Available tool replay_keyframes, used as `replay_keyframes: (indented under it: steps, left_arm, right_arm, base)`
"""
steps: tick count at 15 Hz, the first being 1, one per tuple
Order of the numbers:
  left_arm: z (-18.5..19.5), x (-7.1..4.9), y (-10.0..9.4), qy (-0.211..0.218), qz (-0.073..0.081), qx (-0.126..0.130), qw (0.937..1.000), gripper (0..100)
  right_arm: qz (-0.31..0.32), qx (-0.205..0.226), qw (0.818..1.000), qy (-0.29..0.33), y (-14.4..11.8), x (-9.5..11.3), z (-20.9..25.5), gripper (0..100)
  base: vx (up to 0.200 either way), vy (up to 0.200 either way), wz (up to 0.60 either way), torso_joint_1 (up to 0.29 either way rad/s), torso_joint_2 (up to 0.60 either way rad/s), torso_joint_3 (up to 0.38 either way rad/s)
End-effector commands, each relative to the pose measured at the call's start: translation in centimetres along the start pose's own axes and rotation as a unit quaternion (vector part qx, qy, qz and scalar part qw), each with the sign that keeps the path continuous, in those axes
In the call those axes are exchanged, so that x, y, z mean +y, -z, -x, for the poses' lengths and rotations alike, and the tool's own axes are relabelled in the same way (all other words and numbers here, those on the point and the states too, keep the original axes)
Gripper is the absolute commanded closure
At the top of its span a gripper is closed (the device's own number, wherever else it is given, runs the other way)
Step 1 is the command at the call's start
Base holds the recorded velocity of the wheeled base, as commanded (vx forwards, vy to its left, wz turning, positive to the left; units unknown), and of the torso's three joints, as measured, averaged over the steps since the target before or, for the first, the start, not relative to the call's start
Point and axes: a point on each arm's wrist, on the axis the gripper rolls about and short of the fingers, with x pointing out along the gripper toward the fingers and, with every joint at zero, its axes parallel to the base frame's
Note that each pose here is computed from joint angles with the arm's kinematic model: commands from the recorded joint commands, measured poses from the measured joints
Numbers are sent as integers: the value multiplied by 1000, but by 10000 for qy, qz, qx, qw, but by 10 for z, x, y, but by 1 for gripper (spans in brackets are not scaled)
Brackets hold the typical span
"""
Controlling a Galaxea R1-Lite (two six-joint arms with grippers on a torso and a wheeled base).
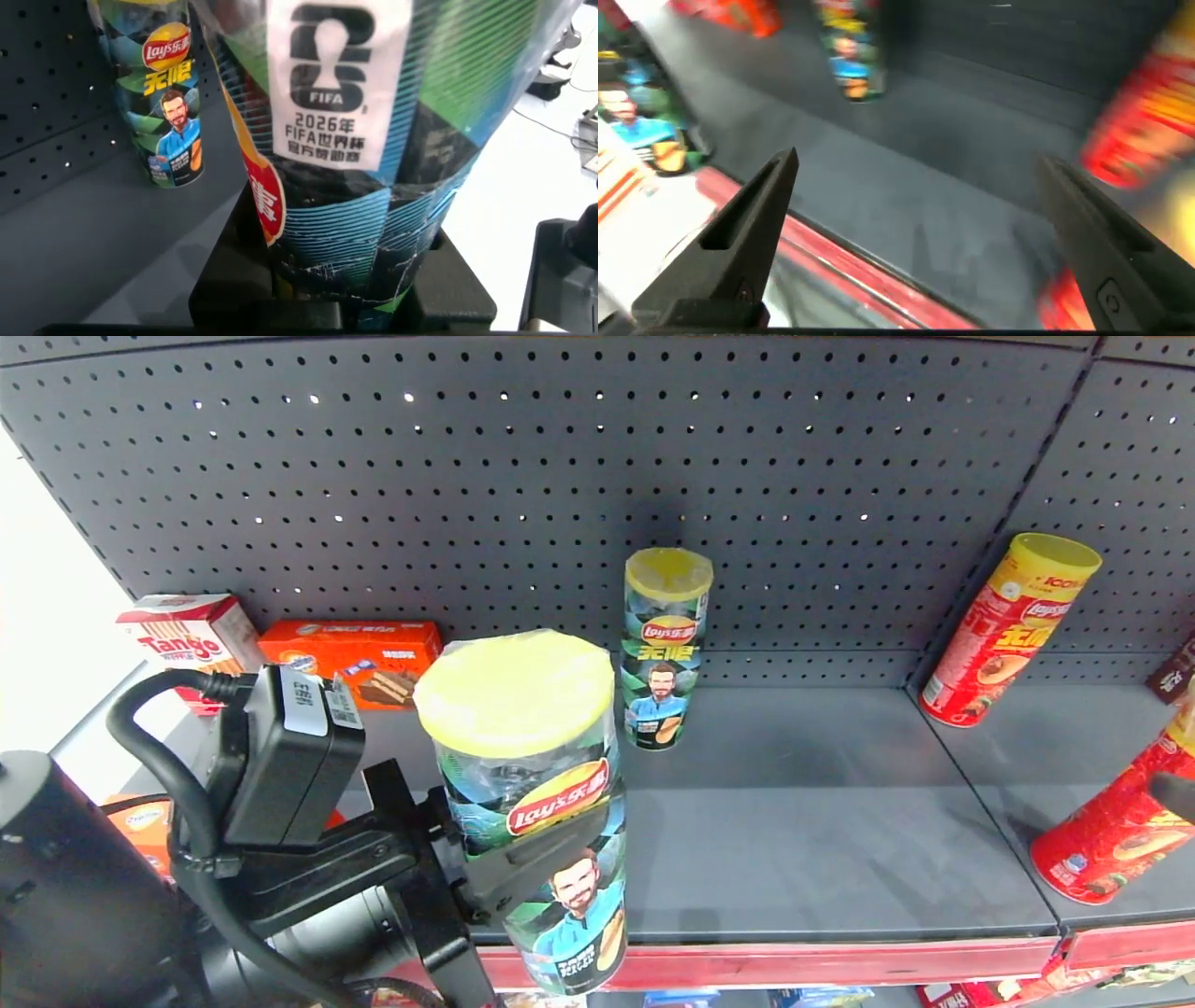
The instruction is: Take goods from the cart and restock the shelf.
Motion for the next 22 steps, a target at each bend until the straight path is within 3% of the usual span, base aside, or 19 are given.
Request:
replay_keyframes:
  steps: [1,7,11,15,16,19,22]
  left_arm:
    - [1,0,-1,-10,-8,-33,10000,100]
    - [0,1,-1,-10,1,-18,10000,100]
    - [1,8,-3,-178,-27,-42,9998,100]
    - [0,9,0,-193,-9,10,9998,100]
    - [0,9,0,-193,-9,10,9998,100]
    - [1,12,0,-277,-17,5,9996,100]
    - [1,14,0,-307,-28,7,9995,100]
  right_arm:
    - [86,178,9979,-611,-10,12,-52,0]
    - [273,482,9955,-774,5,16,-108,0]
    - [223,524,9930,-1032,27,16,-153,0]
    - [485,34,9913,-1225,61,-21,-222,0]
    - [544,-68,9898,-1312,64,-25,-231,0]
    - [652,-547,9676,-2376,69,-38,-251,0]
    - [758,-795,9587,-2623,68,-44,-272,0]
  base:
    - [0,0,0,0,0,0]
    - [0,0,0,0,0,0]
    - [0,0,0,0,0,0]
    - [0,0,0,0,0,0]
    - [0,0,0,0,0,0]
    - [0,0,0,0,0,0]
    - [0,0,0,0,0,0]
